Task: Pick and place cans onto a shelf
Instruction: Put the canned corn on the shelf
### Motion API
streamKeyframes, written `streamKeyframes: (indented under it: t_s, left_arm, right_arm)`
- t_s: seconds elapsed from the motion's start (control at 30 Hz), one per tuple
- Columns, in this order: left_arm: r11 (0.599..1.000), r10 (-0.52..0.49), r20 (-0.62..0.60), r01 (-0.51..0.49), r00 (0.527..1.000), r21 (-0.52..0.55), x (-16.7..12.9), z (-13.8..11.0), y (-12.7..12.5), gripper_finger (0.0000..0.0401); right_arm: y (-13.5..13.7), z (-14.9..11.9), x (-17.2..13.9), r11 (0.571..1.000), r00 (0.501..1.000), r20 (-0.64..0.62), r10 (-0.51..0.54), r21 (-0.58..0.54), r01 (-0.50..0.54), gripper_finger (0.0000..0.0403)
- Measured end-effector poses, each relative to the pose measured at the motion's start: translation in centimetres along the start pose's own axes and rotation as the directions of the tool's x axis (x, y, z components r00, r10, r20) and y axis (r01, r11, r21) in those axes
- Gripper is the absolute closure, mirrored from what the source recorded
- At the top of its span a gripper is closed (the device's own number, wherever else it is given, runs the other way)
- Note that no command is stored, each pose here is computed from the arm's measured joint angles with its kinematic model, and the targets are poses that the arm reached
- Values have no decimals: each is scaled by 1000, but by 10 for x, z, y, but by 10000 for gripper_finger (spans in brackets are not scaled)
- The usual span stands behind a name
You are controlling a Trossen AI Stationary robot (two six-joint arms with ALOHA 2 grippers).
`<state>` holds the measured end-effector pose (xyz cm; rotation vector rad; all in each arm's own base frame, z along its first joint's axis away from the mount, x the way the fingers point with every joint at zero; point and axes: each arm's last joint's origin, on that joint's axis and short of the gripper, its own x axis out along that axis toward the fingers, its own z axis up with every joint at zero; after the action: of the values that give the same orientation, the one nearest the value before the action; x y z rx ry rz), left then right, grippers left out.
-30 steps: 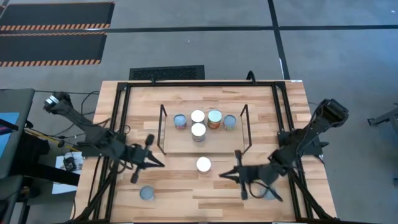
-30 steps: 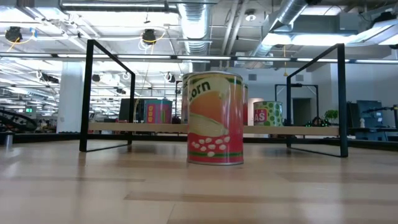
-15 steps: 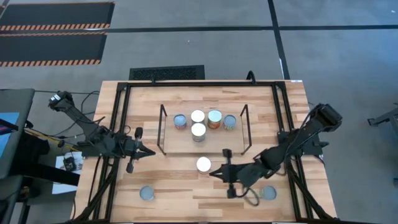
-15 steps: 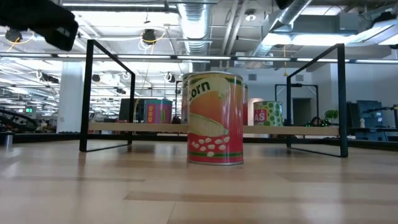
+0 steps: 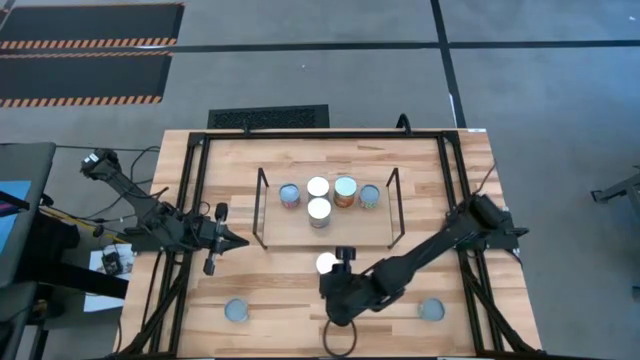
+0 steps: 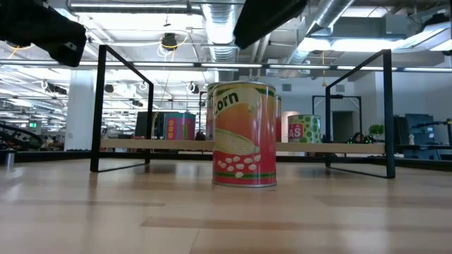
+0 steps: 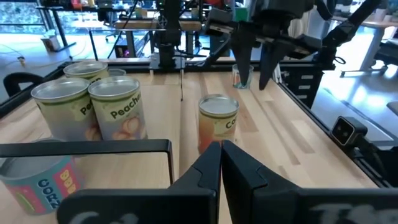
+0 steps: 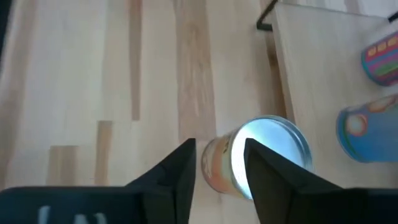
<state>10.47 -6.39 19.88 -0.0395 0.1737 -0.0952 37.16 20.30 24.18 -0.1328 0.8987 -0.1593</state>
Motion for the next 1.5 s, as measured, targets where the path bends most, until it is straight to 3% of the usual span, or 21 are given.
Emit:
streamKeyframes:
  t_s: [0.17, 0.37, 0.97, 1.2, 1.5]
  left_arm:
    - [1000, 0, 0, 0, 1000, 1, 0, 0, 0, 399]
    - [1000, 19, 3, -19, 1000, 4, 0, 0, 1, 399]
    - [1000, 26, 4, -26, 1000, 4, 0, 0, 1, 399]
    - [1000, 26, 3, -26, 1000, 5, 0, 0, 1, 399]
    - [1000, 26, 3, -26, 1000, 5, 0, 0, 1, 399]
  right_arm:
    - [-1, 9, 12, 998, 997, -61, -37, 43, 39, 237]
    - [-7, 9, 24, 994, 989, -129, -71, 68, 80, 259]
    - [-17, 8, 32, 992, 980, -193, -53, 103, 73, 267]
    - [-20, 5, 39, 997, 968, -249, -19, 65, 36, 307]
    - [-15, 2, 25, 999, 961, -275, 23, -29, -32, 392]
